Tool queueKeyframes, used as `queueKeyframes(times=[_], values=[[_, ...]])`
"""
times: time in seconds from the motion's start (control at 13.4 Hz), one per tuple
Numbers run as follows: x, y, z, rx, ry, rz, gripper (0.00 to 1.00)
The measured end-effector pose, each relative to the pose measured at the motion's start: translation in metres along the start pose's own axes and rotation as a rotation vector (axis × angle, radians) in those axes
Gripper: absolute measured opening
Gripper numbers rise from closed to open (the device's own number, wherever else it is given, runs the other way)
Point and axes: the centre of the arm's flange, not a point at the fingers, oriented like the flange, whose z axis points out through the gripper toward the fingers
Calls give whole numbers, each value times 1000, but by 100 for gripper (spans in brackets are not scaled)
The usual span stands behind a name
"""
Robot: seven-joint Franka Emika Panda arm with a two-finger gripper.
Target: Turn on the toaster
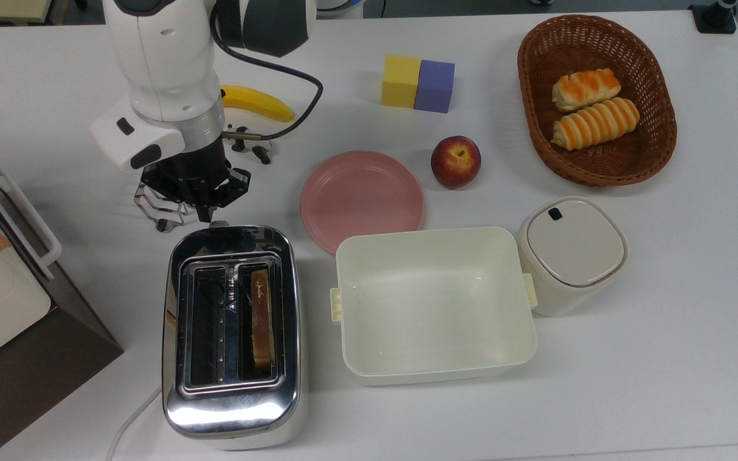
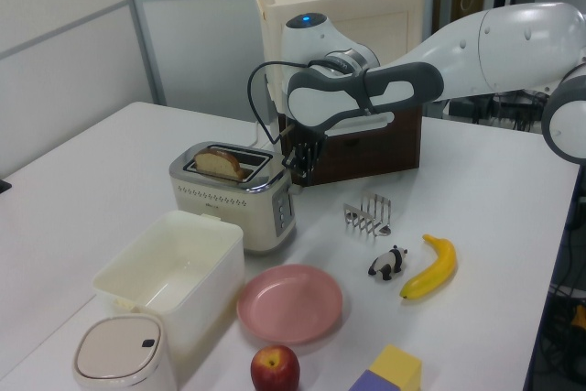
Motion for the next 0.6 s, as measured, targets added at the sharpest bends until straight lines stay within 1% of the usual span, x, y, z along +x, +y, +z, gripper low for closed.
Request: queueKeyframes(times=[0.6], values=[[4, -6, 2, 3, 30, -24, 1]])
